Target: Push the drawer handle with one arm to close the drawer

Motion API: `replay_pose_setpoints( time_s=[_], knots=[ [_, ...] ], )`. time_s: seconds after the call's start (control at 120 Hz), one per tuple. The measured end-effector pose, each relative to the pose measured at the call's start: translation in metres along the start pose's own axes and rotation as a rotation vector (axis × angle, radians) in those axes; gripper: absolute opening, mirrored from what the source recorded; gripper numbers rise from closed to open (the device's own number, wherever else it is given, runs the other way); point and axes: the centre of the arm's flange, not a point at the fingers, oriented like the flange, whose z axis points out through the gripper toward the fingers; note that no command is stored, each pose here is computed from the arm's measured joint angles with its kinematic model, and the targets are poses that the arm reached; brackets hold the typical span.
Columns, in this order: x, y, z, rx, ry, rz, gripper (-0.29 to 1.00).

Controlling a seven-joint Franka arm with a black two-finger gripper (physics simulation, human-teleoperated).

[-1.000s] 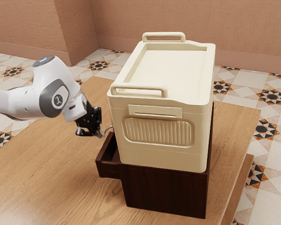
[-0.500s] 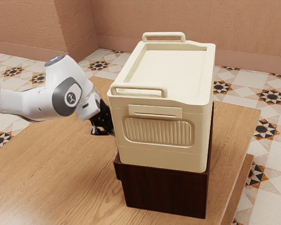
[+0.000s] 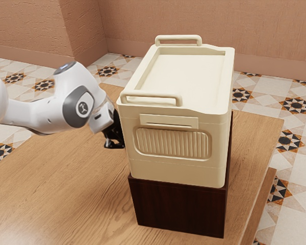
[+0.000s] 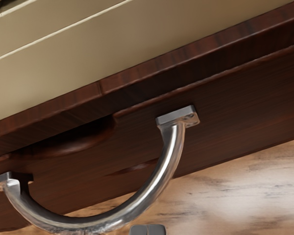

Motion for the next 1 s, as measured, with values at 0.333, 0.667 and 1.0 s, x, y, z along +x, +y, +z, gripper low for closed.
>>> replay_pose_setpoints(
  time_s=[0.333, 0.667, 1.0],
  knots=[
    [-0.002, -0.002, -0.005, 0.012, -0.001, 0.007, -0.08],
    [-0.100, 0.021, -0.146, 0.100, -0.065, -0.153, 0.32],
    [-0.111, -0.002, -0.222, -0.080, -0.243, -0.509, 0.62]
  ],
)
